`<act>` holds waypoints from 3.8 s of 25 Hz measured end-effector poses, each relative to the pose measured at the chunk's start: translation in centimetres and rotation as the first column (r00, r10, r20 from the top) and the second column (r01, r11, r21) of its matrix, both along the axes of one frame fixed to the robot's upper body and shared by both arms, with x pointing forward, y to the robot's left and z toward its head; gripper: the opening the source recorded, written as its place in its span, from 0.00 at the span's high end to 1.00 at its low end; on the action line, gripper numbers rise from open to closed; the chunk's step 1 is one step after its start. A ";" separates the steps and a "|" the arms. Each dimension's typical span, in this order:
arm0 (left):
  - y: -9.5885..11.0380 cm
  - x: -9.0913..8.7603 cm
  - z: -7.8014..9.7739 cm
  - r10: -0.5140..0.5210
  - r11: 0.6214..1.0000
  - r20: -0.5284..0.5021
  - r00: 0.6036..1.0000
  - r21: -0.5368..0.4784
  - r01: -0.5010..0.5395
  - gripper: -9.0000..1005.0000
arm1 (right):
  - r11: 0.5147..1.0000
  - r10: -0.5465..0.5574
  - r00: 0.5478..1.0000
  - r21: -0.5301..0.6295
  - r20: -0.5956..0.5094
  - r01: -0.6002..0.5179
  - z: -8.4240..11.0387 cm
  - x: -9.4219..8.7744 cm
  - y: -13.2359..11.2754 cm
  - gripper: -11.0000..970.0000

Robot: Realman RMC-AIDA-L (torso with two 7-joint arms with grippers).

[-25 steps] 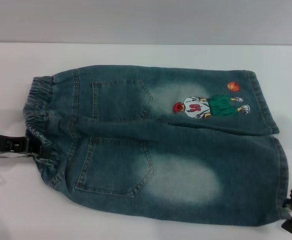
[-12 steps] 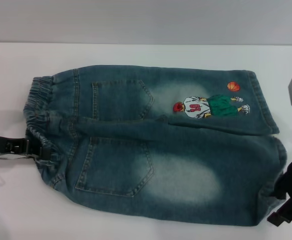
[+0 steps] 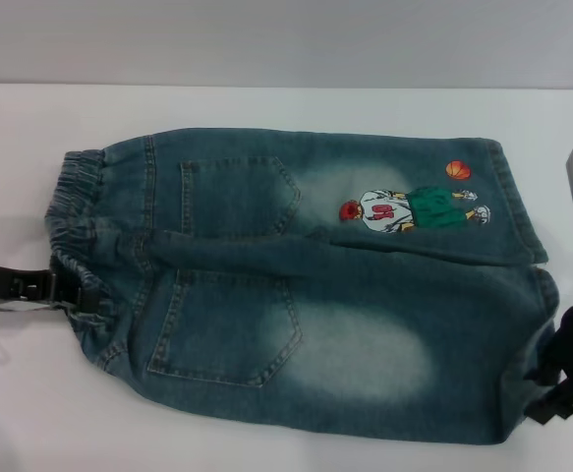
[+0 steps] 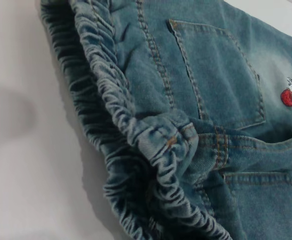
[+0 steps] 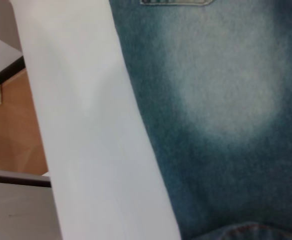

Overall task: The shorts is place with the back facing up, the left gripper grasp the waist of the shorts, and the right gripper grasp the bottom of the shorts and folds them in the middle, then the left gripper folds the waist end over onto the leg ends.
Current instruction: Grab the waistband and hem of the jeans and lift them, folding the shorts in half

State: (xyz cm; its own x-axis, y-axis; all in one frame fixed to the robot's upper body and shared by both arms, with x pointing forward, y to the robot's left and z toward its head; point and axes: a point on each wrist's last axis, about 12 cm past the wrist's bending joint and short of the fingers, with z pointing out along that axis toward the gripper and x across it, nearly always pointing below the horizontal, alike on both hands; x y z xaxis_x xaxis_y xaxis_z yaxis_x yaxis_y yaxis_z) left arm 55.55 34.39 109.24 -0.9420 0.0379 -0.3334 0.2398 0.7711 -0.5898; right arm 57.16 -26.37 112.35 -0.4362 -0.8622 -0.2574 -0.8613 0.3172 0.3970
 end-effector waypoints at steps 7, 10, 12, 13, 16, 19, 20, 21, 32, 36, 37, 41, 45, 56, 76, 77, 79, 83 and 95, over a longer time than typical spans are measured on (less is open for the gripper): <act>0.0 0.1 0.1 0.000 1.000 0.003 1.000 0.002 0.000 0.95 | 1.000 0.009 1.000 0.004 0.017 -0.009 0.1 0.1 -0.1 0.75; 0.0 0.1 0.1 0.000 1.000 0.004 1.000 0.002 0.000 0.95 | 1.000 0.011 1.000 0.004 0.020 -0.011 0.1 0.1 -0.1 0.86; 0.0 0.1 0.1 0.000 1.000 0.004 1.000 0.002 0.000 0.95 | 1.000 0.012 1.000 0.004 0.021 -0.012 0.1 0.1 -0.1 0.88; 0.0 0.1 0.1 0.000 1.000 0.004 1.000 0.002 0.000 0.95 | 1.000 0.012 1.000 0.004 0.021 -0.012 0.1 0.1 -0.1 0.90; 0.0 0.1 0.1 0.001 1.000 0.004 1.000 0.002 -0.001 0.95 | 1.000 0.012 1.000 0.004 0.021 -0.012 0.1 0.1 -0.2 0.94; 0.0 0.2 0.2 0.002 1.000 0.006 1.000 0.002 -0.002 0.95 | 1.000 0.017 1.000 0.014 0.023 -0.018 0.1 0.0 -0.3 0.98; 0.0 0.2 0.2 0.004 1.000 0.008 1.000 0.000 -0.004 0.95 | 1.000 0.017 1.000 0.025 0.025 -0.017 0.1 0.0 -0.4 0.99; 0.0 0.2 0.2 0.006 1.000 0.009 1.000 -0.002 -0.006 0.95 | 0.999 0.017 0.999 0.041 0.028 -0.019 0.2 0.0 -0.5 0.99; 0.0 0.7 1.0 0.042 0.996 0.053 0.998 -0.077 -0.038 0.94 | 0.916 -0.157 0.972 0.393 0.175 0.077 1.6 -0.7 -4.5 0.99; -0.1 0.7 1.8 0.045 0.985 0.091 0.995 -0.168 -0.030 0.94 | 0.860 -0.256 0.941 0.497 0.222 0.117 1.8 -1.1 -6.1 0.99; -0.2 0.7 1.9 0.047 0.982 0.099 0.994 -0.185 -0.028 0.94 | 0.848 -0.278 0.932 0.515 0.232 0.125 1.9 -1.2 -6.4 0.99; 0.0 0.6 2.5 0.080 0.960 0.146 0.986 -0.277 -0.037 0.94 | 0.790 -0.409 0.869 0.585 0.278 0.184 2.2 -1.4 -8.4 0.99; 0.4 0.7 2.8 0.148 0.929 0.185 0.971 -0.364 -0.072 0.94 | 0.722 -0.557 0.766 0.642 0.319 0.258 2.2 -1.2 -10.2 0.99; 0.0 1.6 2.5 0.262 0.897 0.244 0.934 -0.418 -0.143 0.94 | 0.621 -0.709 0.607 0.726 0.360 0.295 1.8 0.5 -9.7 0.99; 1.1 3.3 1.7 0.451 0.863 0.285 0.846 -0.382 -0.331 0.94 | 0.575 -0.790 0.514 0.697 0.336 0.429 -0.4 1.4 -10.4 0.99; 1.1 3.4 1.7 0.454 0.862 0.286 0.844 -0.382 -0.334 0.94 | 0.571 -0.793 0.512 0.693 0.329 0.439 -0.7 1.5 -10.3 0.99; 1.1 3.6 1.8 0.460 0.860 0.291 0.839 -0.380 -0.340 0.94 | 0.564 -0.802 0.501 0.685 0.324 0.461 -1.2 1.6 -10.3 0.99; 1.0 3.8 1.9 0.462 0.860 0.295 0.836 -0.377 -0.343 0.94 | 0.560 -0.812 0.485 0.665 0.324 0.494 -2.1 2.2 -9.6 0.99; 0.5 4.1 1.5 0.471 0.860 0.303 0.828 -0.366 -0.355 0.94 | 0.563 -0.824 0.419 0.638 0.382 0.525 -2.2 5.1 -7.4 0.99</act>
State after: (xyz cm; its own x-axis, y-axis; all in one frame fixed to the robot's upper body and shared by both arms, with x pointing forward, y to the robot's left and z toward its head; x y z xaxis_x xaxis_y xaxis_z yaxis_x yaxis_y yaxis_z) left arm 59.68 34.85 110.73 -0.6495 -0.4761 -0.5929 0.1805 0.6609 -0.7285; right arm 62.29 -33.82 110.18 -0.4446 -0.1093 -0.8890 -0.4884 0.8616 0.1383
